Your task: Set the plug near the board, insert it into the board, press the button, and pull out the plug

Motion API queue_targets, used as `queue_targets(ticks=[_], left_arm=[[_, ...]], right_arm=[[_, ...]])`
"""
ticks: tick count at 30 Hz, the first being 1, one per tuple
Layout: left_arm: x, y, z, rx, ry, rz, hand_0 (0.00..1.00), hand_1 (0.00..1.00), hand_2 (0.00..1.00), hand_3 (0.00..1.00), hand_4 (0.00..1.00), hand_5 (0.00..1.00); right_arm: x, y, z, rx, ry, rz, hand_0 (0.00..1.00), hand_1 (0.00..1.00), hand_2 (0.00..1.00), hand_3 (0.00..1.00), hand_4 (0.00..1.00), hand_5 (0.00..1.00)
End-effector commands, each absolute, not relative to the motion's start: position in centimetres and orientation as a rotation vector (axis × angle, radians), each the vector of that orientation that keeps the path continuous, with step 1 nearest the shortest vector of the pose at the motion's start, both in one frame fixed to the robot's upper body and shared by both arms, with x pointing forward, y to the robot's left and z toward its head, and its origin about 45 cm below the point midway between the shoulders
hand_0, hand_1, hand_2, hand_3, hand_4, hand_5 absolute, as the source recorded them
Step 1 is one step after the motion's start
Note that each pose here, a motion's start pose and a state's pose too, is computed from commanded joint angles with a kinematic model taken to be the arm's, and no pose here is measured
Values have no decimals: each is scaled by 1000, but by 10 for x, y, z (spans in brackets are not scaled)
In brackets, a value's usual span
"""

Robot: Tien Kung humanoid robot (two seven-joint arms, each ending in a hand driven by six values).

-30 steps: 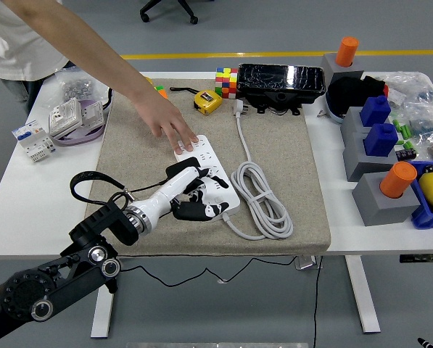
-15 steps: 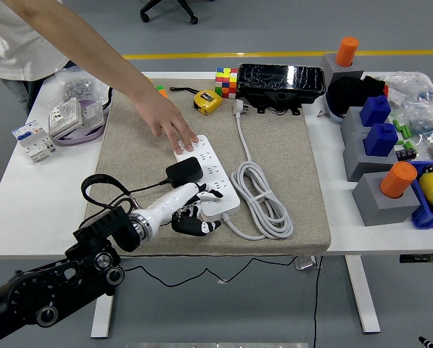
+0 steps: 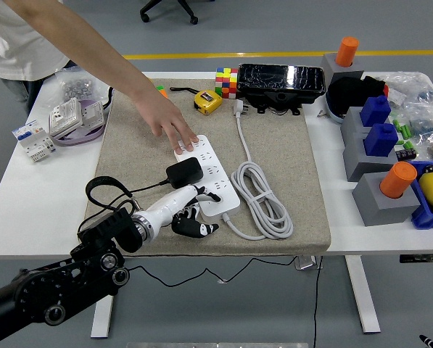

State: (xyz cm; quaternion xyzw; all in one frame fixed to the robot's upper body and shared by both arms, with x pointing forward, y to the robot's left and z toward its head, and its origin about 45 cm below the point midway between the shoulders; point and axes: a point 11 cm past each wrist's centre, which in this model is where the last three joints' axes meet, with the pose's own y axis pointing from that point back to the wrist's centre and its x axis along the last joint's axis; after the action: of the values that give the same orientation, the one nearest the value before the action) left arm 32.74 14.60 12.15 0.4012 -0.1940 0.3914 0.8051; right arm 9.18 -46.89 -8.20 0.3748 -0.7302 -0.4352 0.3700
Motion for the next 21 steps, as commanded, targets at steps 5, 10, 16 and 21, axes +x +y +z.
queue_targets(ticks=[5,10,16,21], left_arm=[[325,147,118,903,-449,819,100,57,113,804,777,178],[328,142,132,779,-446,871,120,59,125,681,777,184],[346,146,163,451,-380,1099,215,160,295,583,775,187],[360,154,176,325,-429,1204,402,416,477,565,773,183]], right_arm=[[90,-468,-83,960,-1873,-1121,523,633,640,552,893,411],[89,-467,-83,956,-1878,-1125,523,633,640,551,892,411],[90,-468,-83,956,-1880,-1125,522,633,640,551,892,411],[92,-468,-83,961,-1882,-1122,522,633,640,551,892,411]])
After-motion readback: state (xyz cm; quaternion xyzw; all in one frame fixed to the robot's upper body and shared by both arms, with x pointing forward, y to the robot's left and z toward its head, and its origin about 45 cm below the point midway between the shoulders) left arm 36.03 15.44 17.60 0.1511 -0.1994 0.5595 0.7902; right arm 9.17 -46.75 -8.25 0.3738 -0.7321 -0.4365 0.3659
